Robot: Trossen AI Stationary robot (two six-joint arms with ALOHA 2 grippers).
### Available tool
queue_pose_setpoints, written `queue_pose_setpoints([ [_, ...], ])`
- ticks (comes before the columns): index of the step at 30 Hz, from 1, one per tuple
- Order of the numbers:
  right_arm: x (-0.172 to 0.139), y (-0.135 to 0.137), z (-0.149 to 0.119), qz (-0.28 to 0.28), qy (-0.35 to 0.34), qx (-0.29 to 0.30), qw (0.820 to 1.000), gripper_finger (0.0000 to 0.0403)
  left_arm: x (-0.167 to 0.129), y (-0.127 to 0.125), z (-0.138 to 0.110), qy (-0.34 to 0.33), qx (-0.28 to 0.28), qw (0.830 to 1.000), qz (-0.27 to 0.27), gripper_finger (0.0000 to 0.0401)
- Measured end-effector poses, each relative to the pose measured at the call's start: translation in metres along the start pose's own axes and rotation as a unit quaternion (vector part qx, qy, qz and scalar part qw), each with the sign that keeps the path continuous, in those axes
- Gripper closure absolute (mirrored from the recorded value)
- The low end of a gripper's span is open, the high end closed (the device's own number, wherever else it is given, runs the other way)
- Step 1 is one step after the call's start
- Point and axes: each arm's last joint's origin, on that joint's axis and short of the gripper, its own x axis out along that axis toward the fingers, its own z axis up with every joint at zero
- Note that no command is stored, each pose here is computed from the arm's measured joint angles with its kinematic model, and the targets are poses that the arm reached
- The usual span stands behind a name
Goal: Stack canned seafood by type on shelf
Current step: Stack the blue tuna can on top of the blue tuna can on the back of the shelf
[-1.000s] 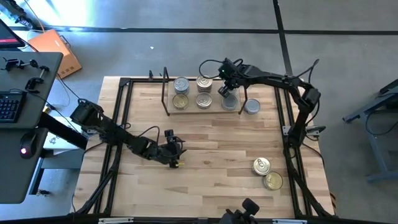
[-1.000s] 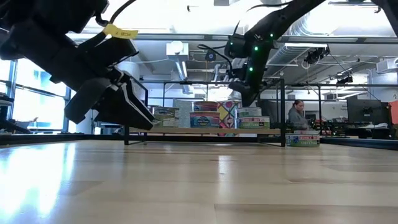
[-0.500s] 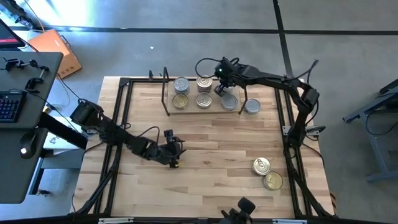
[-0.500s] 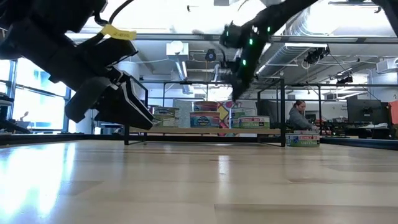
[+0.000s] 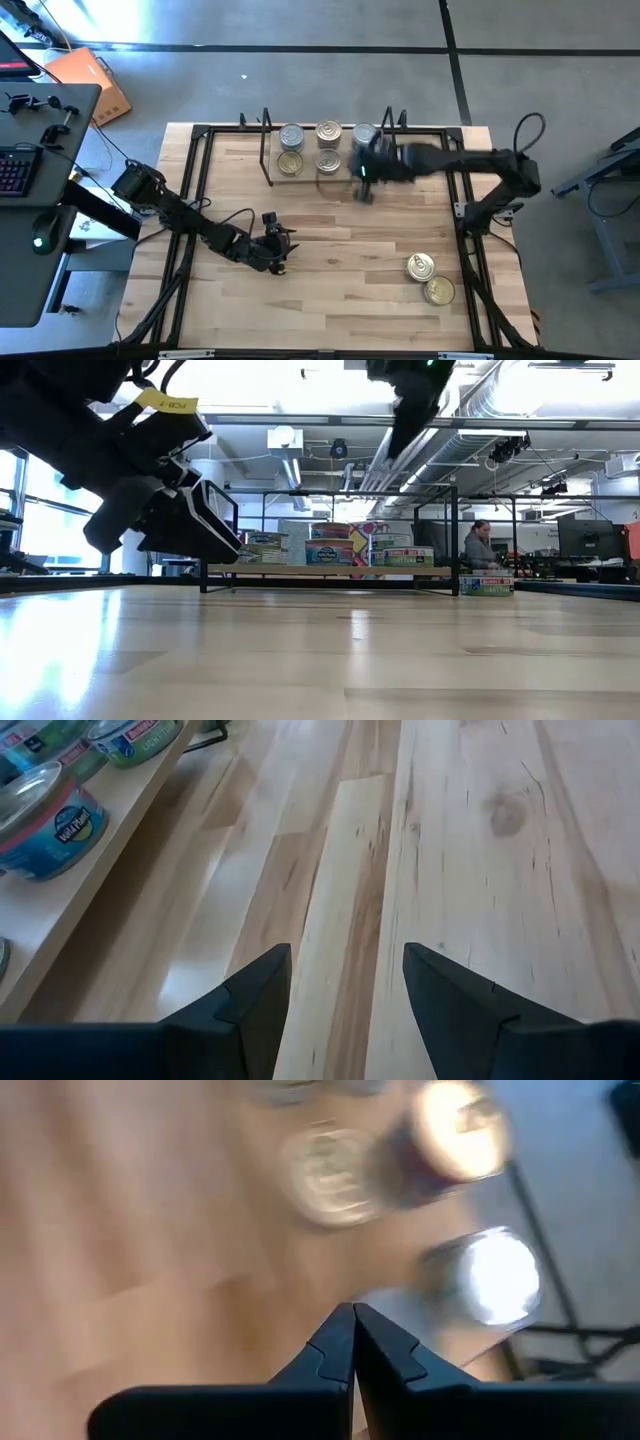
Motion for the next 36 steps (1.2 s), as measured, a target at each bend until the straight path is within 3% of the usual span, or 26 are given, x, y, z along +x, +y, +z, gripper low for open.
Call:
queue_pose_setpoints([
  [7,-0.048,0.092,-0.042,0.095,0.082,0.036,0.991,0.0403,-0.001,-0.002,0.005,-0.021,-0.002,1.000,-0.007,0.0215],
  [14,-0.070,0.156,-0.106,0.125,0.168,0.075,0.975,0.0403,-0.007,-0.009,0.006,-0.033,-0.005,0.999,-0.022,0.0215],
  [18,-0.055,0.169,-0.145,0.076,0.209,0.122,0.967,0.0403,-0.012,-0.014,0.009,-0.055,-0.003,0.998,-0.034,0.0215],
  [22,-0.032,0.177,-0.169,0.067,0.219,0.162,0.960,0.0403,-0.016,-0.019,0.013,-0.074,0.014,0.996,-0.049,0.0215],
  [31,-0.004,0.169,-0.188,0.054,0.282,0.213,0.934,0.0403,-0.017,-0.020,0.016,-0.091,0.013,0.994,-0.061,0.0215],
  [36,0.000,0.179,-0.176,0.099,0.238,0.232,0.938,0.0403,-0.017,-0.020,0.016,-0.091,0.015,0.994,-0.061,0.0215],
])
